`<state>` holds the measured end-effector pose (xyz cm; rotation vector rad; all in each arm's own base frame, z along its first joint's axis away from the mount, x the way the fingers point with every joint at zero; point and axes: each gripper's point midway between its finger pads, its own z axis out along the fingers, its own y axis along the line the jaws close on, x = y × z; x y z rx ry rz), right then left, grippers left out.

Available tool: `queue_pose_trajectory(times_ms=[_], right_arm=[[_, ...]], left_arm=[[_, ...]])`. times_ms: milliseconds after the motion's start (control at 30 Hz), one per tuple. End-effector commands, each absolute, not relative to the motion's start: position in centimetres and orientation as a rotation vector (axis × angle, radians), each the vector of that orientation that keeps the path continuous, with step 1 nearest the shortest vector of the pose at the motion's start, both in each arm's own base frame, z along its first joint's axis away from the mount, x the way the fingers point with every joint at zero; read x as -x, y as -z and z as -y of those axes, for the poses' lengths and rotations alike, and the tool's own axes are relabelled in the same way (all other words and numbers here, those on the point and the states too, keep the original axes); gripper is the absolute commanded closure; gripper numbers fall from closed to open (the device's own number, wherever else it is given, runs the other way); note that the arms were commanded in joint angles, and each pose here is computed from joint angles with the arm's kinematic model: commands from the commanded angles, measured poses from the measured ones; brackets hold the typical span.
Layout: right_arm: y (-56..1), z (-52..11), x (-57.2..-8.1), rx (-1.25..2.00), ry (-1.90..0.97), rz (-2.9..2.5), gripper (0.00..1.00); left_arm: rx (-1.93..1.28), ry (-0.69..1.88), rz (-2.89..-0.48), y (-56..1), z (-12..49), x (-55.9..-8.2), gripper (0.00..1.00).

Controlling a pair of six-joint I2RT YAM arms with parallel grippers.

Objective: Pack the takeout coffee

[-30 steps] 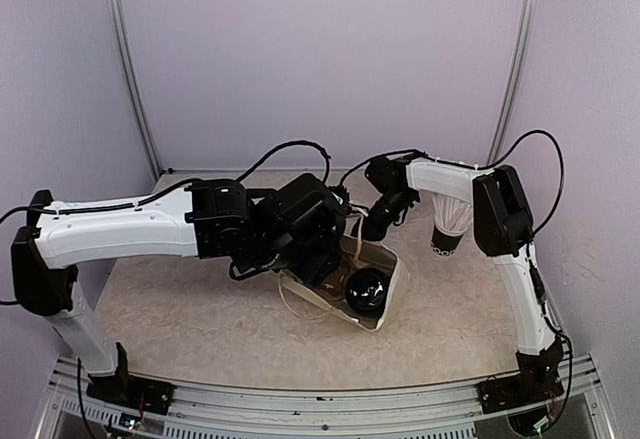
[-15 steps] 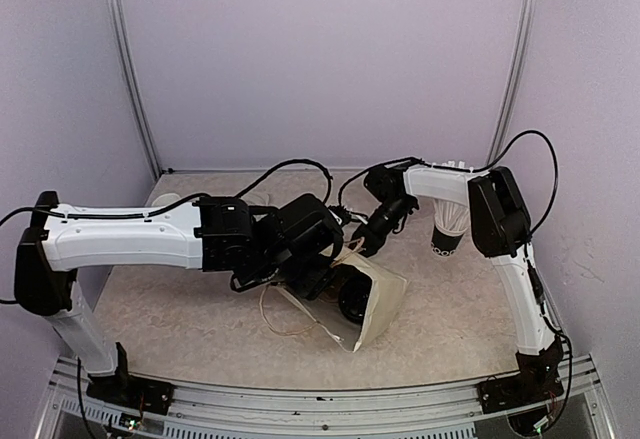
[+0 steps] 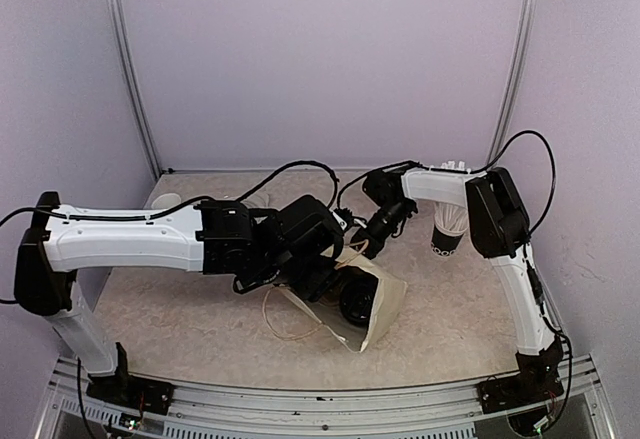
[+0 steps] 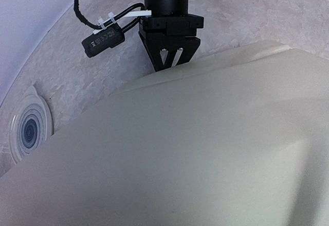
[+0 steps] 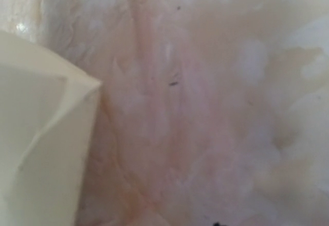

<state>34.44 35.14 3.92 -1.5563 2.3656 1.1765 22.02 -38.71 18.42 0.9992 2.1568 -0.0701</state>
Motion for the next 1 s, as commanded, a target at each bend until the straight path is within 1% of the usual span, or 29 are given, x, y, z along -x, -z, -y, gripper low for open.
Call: queue_pose_trajectory(times_ms=[0,333,667,800,967], right_arm=[[-3.6,-35.9,-32.7,1.576,-1.263,-2.372,0.61],[-3.8,-36.1,-32.3,1.572,-1.297,-2.365,0.61],[-3.6,-36.5,-31.2,1.578,-1.357,-2.367,0.62],[-3.7,-36.8,-30.4,1.579,-1.392,-2.370,0.62],[-4.3,-37.3,-29.5,1.578,-1.433,-2.360,0.62]], left_arm=[[-1.038,0.058,-2.139,-18.2,39.2,-22.2,0.57],[-1.096,0.023,-2.166,-16.3,39.4,-22.2,0.56],[-1.103,0.013,-2.166,-15.8,39.7,-22.5,0.56],[-1.080,0.020,-2.207,-16.4,39.4,-21.7,0.56],[-1.094,0.048,-2.287,-17.0,38.6,-18.7,0.56]])
